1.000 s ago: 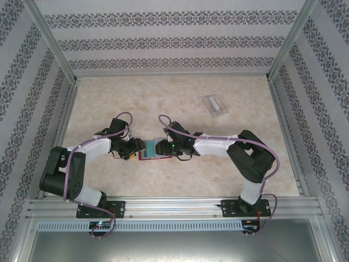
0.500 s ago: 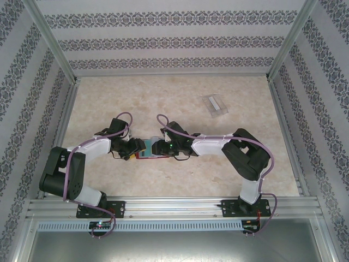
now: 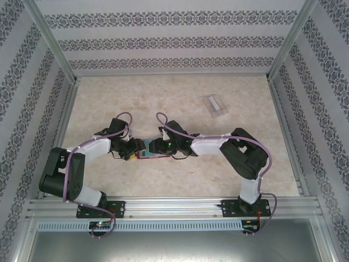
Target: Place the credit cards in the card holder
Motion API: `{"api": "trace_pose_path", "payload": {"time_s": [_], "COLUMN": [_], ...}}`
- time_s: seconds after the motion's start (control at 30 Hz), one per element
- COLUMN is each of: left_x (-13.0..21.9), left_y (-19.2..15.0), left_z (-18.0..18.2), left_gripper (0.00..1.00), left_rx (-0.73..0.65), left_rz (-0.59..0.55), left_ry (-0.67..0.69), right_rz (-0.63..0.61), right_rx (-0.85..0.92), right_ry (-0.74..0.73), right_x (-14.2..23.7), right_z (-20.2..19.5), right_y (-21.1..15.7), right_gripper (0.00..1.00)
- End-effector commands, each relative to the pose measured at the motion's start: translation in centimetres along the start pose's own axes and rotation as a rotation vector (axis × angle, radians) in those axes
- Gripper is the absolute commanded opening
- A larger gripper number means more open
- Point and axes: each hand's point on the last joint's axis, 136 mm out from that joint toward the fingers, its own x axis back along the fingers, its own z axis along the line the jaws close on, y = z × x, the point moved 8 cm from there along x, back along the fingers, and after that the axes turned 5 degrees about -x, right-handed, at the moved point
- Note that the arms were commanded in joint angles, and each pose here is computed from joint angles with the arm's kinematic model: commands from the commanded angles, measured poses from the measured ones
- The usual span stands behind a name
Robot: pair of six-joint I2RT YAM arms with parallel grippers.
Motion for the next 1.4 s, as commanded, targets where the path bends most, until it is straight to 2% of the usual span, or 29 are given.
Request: {"api": "trace_pose_path", "payload": {"time_s": [0.0, 0.17, 0.23, 0.4, 0.6, 0.87, 1.37], "left_x": [1.0, 1.4, 1.6, 1.9, 3.1, 4.2, 0.1], "left_y": [0.4, 0.6, 0.7, 1.3, 2.8, 4.4, 3.9], "left_z": [-0.4, 0.0, 0.2, 0.4, -0.8, -2.2, -2.2], "left_gripper": [0.6, 0.62, 0.62, 0.67, 0.72, 0.75, 0.74], "left_rx": [0.027, 0.059, 0.074, 0.102, 0.114, 0.08, -0.023], "left_rz": [-0.011, -0.036, -0.035, -0.062, -0.108, -0.142, 0.012], "left_ry": [-0.022, -0.025, -0.024, -0.04, -0.078, -0.098, 0.051], "right_rz": [-0.007, -0.009, -0.015, -0.005, 0.025, 0.049, 0.047], "right_rx": [-0.001, 0.013, 0.012, 0.047, 0.09, 0.13, 0.156], "right_ry": [0.019, 0.006, 0.002, -0.015, -0.007, -0.07, -0.062], "right_x": [-0.1, 0.1, 0.2, 0.0, -0.7, -1.0, -0.8], "right_z": [0.3, 0.0, 0.1, 0.0, 0.2, -0.2, 0.4], "right_y": [0.4, 0.3, 0.4, 0.5, 0.5, 0.5, 0.5], "right_gripper": [0.47, 0.48, 0.54, 0.61, 0.65, 0.71, 0.71]}}
